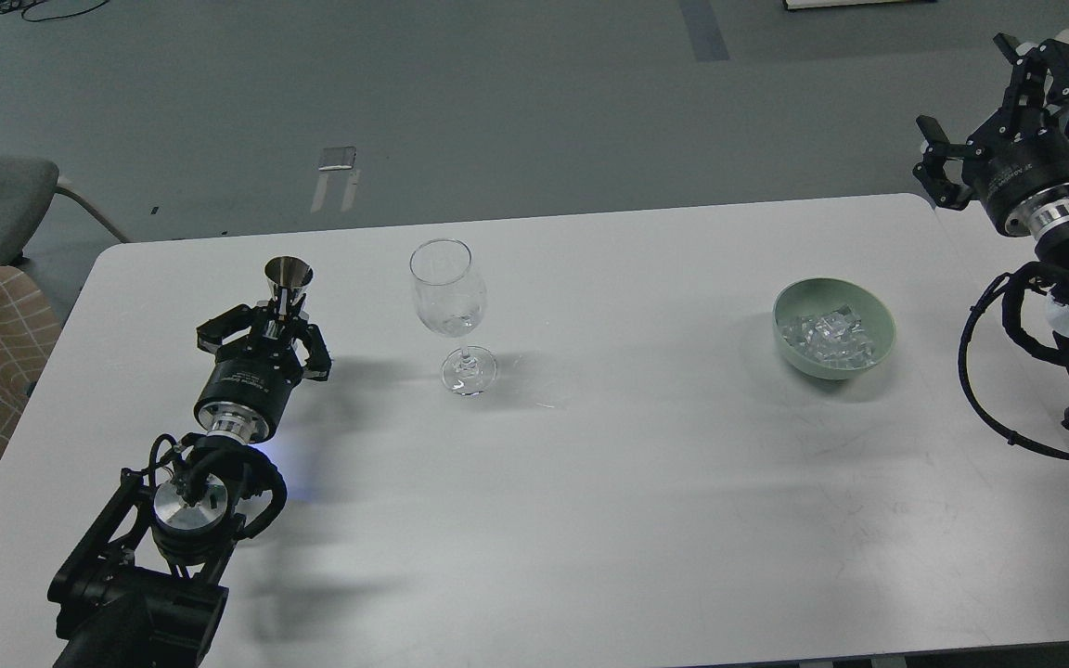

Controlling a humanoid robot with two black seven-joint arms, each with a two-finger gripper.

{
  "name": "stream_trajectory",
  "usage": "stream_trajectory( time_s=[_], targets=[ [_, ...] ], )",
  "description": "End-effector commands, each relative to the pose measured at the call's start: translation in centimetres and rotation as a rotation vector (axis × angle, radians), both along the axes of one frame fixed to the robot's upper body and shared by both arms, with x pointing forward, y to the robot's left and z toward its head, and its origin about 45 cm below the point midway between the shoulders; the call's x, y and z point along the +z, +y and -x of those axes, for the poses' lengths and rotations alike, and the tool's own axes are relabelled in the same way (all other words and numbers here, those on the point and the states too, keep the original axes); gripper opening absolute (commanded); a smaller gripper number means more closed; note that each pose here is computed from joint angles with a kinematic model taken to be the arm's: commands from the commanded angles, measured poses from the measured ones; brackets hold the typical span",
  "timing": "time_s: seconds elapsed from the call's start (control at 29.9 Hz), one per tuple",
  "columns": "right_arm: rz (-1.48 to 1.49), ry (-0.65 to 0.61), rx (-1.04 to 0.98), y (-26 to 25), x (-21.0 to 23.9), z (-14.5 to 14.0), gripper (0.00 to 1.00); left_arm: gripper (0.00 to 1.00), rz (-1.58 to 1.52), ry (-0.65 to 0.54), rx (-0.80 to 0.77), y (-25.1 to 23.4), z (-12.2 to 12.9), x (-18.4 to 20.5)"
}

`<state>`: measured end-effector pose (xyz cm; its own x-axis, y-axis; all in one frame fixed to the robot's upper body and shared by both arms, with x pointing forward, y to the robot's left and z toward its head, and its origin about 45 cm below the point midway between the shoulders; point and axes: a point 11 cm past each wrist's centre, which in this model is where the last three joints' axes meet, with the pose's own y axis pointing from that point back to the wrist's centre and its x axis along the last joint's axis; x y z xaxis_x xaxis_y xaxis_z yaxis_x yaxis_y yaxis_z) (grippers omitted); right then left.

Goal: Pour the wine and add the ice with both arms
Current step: 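Turn the jigger upright and lower it beside the glass, left gripper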

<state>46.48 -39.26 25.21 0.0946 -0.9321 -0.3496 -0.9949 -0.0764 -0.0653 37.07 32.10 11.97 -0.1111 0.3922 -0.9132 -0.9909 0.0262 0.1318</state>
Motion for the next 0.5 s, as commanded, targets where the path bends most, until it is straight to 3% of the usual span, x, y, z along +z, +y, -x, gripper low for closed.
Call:
stream_trajectory(
  time_s=[0.0,0.1,0.47],
  targets=[
    [0.007,-0.005,-0.008,-0.34,0.36,0.04,1.00,0.00,-0.012,0.018,0.015,0.34,-0.93,-0.39],
    [0.016,-0.007,-0.014,-0.77,0.60,0.10,1.00,0.05,-0.014,0.018,0.022,0.48,-1.13,-0.37],
    [0.014,-0.003,-0.010,-0.40,0.37,0.05,1.00,0.08,-0.008,0.011,0.023,0.33,-1.20,-0.28]
  ],
)
